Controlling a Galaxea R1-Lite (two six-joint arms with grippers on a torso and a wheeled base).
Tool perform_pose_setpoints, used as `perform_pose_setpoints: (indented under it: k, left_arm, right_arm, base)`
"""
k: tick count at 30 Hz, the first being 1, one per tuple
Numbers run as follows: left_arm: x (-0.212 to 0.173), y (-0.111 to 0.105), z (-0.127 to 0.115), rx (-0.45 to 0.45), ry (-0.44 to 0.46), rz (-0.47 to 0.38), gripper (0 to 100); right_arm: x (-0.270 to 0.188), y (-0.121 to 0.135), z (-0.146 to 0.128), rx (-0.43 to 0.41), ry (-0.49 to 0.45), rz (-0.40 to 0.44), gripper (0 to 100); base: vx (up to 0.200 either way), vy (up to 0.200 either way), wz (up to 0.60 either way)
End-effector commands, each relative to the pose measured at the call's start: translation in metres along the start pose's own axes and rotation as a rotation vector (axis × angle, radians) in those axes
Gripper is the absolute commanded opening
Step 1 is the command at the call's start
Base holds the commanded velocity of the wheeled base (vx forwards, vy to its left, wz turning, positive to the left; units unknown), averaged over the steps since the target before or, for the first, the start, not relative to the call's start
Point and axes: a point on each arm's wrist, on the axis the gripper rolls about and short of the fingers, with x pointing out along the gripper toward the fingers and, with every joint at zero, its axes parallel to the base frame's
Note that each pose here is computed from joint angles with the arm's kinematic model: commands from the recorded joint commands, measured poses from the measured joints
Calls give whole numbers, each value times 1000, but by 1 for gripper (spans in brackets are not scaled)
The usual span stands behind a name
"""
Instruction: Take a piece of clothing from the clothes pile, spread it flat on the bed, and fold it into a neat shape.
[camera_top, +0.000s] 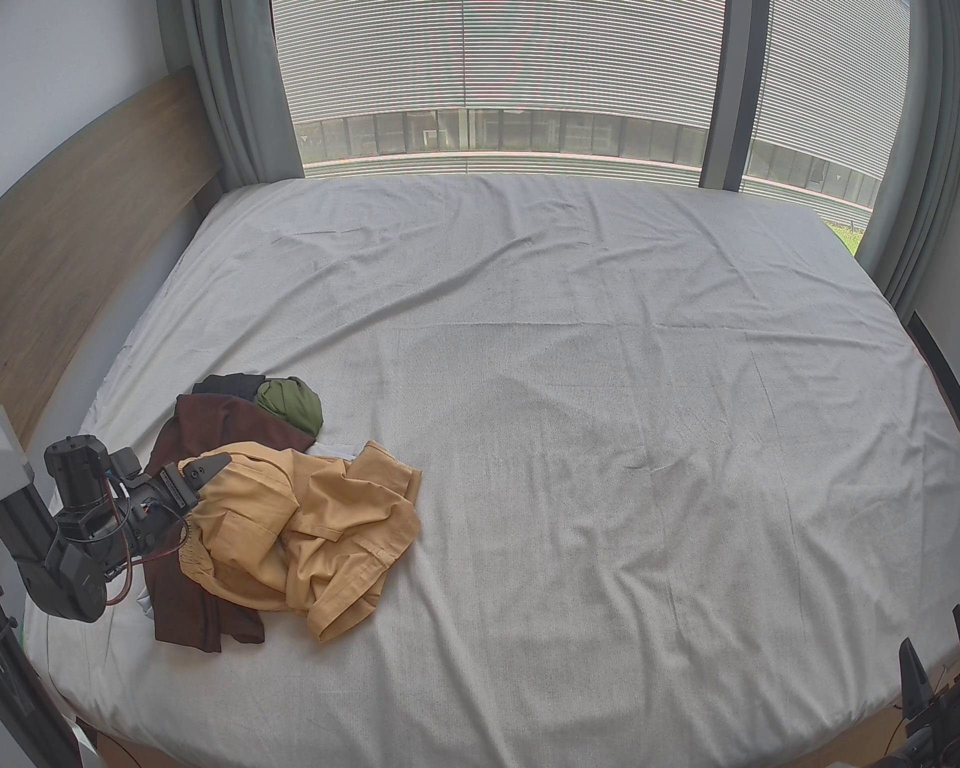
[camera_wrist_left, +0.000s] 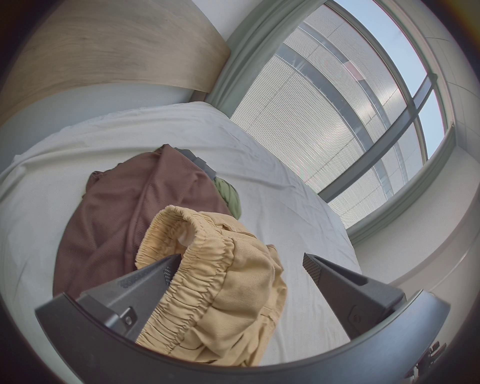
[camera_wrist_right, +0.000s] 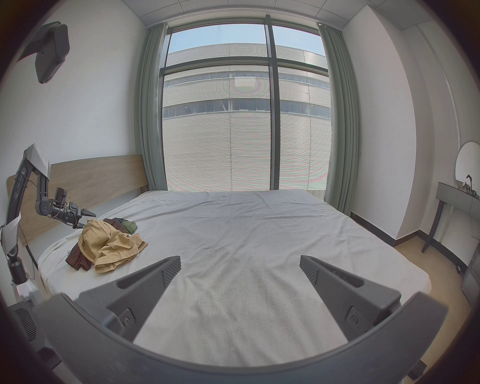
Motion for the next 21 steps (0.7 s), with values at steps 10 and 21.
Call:
perform_pose_setpoints:
  k: [10, 21]
  left_arm:
    - [-20, -42, -6, -14, 21, -128, 100]
    - [-18, -37, -1, -13, 3, -115, 100]
  right_arm:
    - [0, 0, -5, 0, 3, 1, 100]
    - [0, 0, -5, 0, 3, -1, 100]
  base:
    - [0, 0, 0]
    - [0, 0, 0]
